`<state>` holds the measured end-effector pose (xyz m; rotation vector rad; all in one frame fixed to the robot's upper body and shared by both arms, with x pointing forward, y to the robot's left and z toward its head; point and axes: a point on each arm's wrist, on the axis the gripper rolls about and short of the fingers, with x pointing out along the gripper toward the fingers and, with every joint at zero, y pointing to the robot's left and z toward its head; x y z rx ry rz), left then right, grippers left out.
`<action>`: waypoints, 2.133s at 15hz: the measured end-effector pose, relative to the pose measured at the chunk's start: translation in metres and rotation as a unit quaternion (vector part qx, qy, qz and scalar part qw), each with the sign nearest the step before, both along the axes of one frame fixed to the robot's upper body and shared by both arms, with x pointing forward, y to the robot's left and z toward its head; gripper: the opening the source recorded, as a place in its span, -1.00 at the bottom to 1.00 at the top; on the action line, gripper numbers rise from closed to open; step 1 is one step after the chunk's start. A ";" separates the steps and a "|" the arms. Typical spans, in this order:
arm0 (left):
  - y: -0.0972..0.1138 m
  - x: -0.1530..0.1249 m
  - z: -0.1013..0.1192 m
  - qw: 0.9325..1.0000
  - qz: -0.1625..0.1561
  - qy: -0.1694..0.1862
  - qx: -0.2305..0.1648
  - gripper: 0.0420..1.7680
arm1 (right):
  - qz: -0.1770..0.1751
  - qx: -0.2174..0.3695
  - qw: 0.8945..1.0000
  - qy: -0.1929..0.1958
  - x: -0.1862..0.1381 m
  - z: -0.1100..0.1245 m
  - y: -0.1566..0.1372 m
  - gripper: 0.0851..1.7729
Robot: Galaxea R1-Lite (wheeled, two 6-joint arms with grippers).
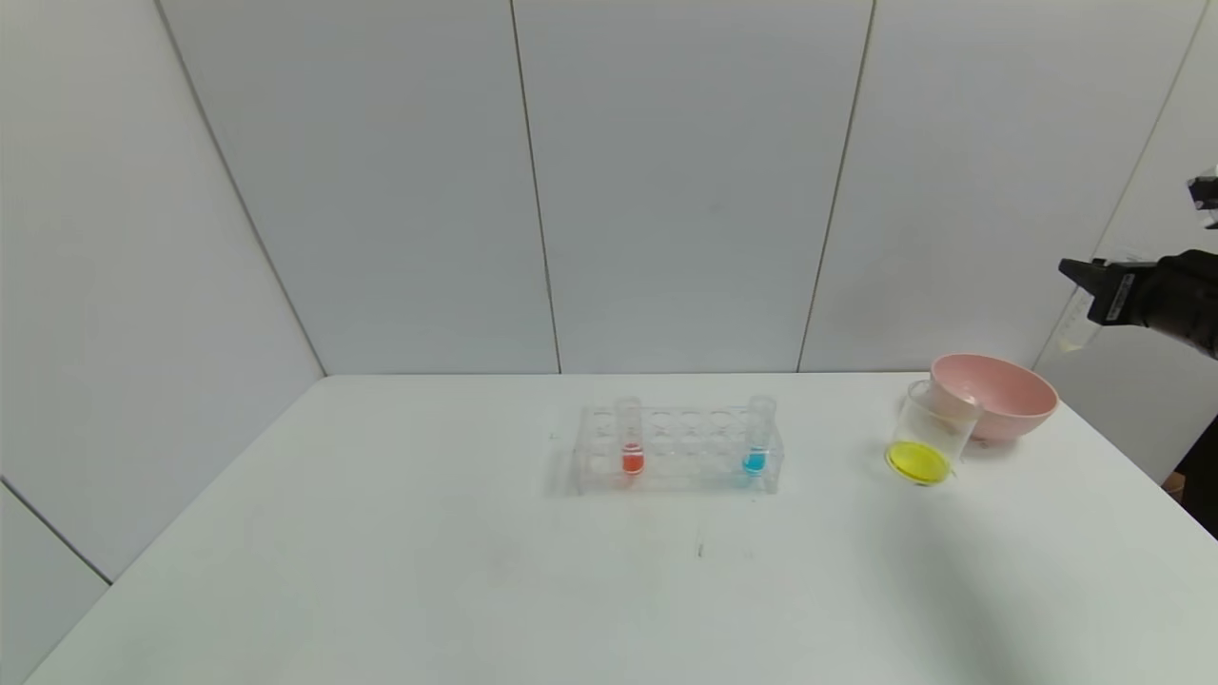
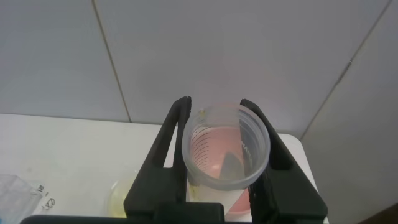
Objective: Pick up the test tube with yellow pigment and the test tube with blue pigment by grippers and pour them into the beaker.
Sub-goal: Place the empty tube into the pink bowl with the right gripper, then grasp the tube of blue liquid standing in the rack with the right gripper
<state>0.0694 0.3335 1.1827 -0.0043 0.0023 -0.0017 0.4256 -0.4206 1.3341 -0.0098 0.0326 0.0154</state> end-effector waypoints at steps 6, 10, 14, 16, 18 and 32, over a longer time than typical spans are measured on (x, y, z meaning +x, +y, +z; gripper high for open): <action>0.000 0.000 0.000 1.000 0.000 0.000 0.000 1.00 | -0.017 0.005 1.000 0.017 0.032 -0.038 -0.016 -0.38; 0.000 0.000 0.000 1.000 0.000 0.000 0.000 1.00 | -0.013 0.004 1.000 0.014 0.082 -0.063 -0.026 -0.38; 0.000 0.000 0.000 1.000 0.000 0.000 0.000 1.00 | -0.012 0.002 1.000 0.005 0.124 -0.089 -0.037 -0.38; 0.000 0.000 0.000 1.000 0.000 0.000 0.000 1.00 | -0.011 0.002 1.000 0.007 0.135 -0.102 -0.040 -0.38; 0.000 0.000 0.000 1.000 0.000 0.000 0.000 1.00 | -0.005 0.006 1.000 0.019 0.140 -0.114 -0.041 -0.36; 0.000 0.000 0.000 1.000 0.000 0.000 0.000 1.00 | 0.008 0.013 1.000 -0.025 0.141 -0.090 0.011 0.71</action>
